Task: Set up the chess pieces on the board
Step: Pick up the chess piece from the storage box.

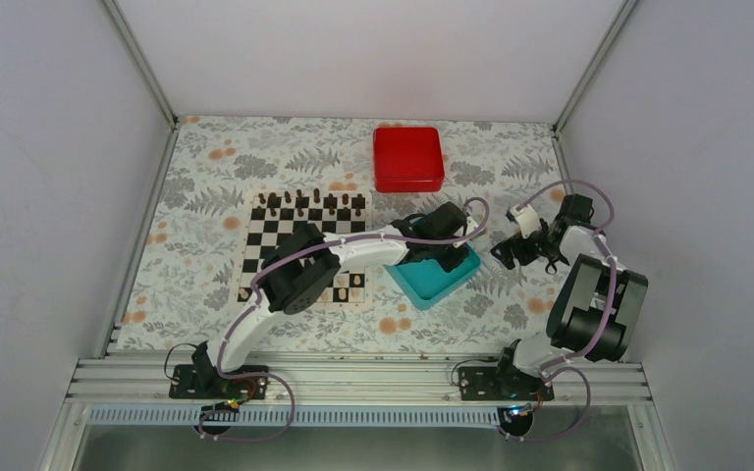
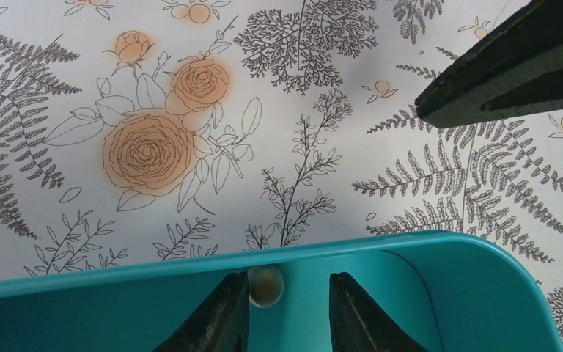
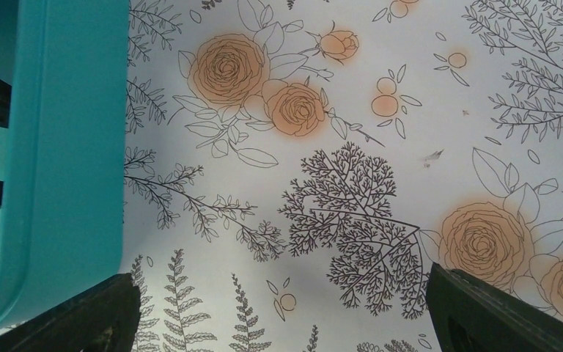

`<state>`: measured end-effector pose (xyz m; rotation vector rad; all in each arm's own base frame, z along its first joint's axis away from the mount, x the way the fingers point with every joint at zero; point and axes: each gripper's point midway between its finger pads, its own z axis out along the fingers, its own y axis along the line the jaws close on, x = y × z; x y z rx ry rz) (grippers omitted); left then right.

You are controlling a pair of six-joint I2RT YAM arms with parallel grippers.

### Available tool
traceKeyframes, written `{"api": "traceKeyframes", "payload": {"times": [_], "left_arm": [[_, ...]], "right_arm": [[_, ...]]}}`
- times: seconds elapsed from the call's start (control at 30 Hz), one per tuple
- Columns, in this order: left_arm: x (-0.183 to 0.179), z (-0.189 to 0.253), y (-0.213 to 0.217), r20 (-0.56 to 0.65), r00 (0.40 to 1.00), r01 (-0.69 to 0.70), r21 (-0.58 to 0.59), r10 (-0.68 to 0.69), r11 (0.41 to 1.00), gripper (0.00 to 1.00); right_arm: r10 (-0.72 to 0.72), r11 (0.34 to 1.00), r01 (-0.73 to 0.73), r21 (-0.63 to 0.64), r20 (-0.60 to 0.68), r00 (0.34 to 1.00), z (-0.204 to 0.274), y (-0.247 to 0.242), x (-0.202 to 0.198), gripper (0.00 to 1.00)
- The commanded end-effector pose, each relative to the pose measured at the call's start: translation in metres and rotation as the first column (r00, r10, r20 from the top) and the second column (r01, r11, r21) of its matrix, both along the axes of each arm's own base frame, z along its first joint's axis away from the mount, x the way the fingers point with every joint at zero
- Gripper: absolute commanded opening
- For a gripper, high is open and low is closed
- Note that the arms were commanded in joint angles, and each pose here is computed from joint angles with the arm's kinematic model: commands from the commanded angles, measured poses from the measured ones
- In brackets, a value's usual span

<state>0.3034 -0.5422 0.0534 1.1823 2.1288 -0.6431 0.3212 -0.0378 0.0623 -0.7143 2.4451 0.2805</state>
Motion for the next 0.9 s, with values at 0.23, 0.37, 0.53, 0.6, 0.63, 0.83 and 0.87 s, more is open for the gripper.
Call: {"api": "traceKeyframes", "payload": {"times": [0.23, 0.37, 0.53, 0.6, 0.63, 0.83, 0.87], "left_arm": [[0.004, -0.003, -0.007, 0.025, 0.999, -0.020, 0.002, 0.020, 1.000, 0.29], [0.006, -0.006, -0.008, 0.027, 0.999, -0.024, 0.004, 0.024, 1.000, 0.29], [0.006, -0.007, -0.010, 0.027, 0.999, -0.017, 0.002, 0.017, 1.000, 0.29], [0.007, -0.009, -0.011, 0.024, 1.000, -0.017, 0.008, 0.017, 1.000, 0.29], [0.008, -0.011, -0.011, 0.021, 1.000, -0.018, 0.010, 0.018, 1.000, 0.29], [0.009, -0.015, -0.009, 0.023, 0.999, -0.024, 0.015, 0.024, 1.000, 0.29], [0.010, -0.015, -0.009, 0.026, 0.999, -0.026, 0.016, 0.026, 1.000, 0.29]], "right_arm": [[0.017, 0.999, -0.017, 0.031, 0.005, 1.000, -0.004, 0.002, -0.001, 1.00], [0.018, 0.999, -0.018, 0.035, 0.004, 1.000, -0.005, 0.002, 0.000, 1.00], [0.017, 0.999, -0.017, 0.034, 0.001, 1.000, -0.005, 0.001, -0.001, 1.00], [0.017, 0.999, -0.017, 0.033, 0.003, 1.000, -0.005, 0.001, -0.001, 1.00], [0.016, 0.999, -0.016, 0.033, 0.003, 1.000, -0.005, 0.001, -0.001, 1.00], [0.019, 0.999, -0.019, 0.035, 0.004, 1.000, -0.004, 0.001, 0.000, 1.00], [0.018, 0.999, -0.018, 0.036, 0.002, 1.000, -0.004, 0.001, 0.000, 1.00]]}}
